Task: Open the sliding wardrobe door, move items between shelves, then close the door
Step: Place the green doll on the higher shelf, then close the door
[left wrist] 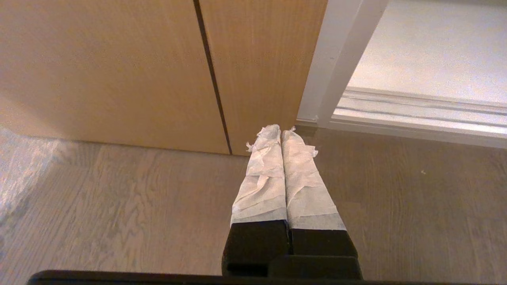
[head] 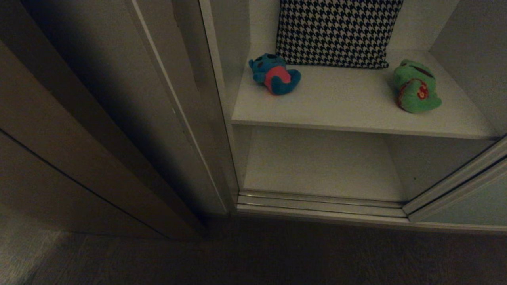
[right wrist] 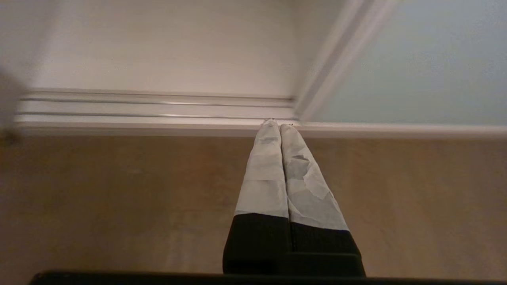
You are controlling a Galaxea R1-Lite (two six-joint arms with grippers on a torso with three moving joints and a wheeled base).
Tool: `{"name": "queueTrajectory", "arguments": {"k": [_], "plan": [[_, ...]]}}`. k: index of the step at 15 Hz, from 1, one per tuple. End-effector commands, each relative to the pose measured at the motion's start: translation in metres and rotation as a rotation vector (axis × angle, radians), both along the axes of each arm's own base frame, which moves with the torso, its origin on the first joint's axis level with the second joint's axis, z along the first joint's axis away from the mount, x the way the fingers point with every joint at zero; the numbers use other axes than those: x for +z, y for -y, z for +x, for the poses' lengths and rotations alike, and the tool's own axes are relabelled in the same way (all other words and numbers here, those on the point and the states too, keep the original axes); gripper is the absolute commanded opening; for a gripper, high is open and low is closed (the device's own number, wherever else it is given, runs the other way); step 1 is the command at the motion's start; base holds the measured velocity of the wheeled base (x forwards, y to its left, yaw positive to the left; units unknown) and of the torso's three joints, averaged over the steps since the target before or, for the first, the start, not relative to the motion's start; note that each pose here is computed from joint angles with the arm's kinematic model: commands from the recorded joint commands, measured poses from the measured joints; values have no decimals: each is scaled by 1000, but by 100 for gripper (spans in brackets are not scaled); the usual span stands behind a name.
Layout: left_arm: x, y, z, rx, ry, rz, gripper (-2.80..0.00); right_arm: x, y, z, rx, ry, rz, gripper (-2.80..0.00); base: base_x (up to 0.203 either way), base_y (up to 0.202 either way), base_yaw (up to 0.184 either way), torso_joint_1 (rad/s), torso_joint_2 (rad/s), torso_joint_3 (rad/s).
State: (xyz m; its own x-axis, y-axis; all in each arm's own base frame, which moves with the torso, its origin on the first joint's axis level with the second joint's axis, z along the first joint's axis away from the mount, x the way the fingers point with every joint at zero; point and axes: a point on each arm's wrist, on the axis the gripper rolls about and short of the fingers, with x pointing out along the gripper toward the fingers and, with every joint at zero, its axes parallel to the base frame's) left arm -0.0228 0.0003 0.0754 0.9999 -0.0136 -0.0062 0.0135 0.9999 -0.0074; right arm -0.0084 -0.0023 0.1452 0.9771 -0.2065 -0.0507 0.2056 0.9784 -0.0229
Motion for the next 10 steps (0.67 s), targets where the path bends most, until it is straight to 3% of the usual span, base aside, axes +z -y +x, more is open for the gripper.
{"name": "queueTrajectory", "arguments": {"k": [1,4,6,8,9,10], "plan": [[0,0,0,0,-2,0,-280,-8,0,-11,63,32,7,-280,0,0,0,0,0,0],[0,0,0,0,-2,0,-280,-32,0,-33,91,39,10,-280,0,0,0,0,0,0],[0,0,0,0,-2,0,-280,-53,0,-26,103,25,10,-280,0,0,0,0,0,0],[0,0,0,0,-3,0,-280,-52,-1,-18,154,180,3,-280,0,0,0,0,0,0],[0,0,0,0,-3,0,-280,-52,-2,-18,173,201,0,-280,0,0,0,0,0,0],[0,0,0,0,-2,0,-280,-59,-2,-16,189,139,2,-280,0,0,0,0,0,0]]}}
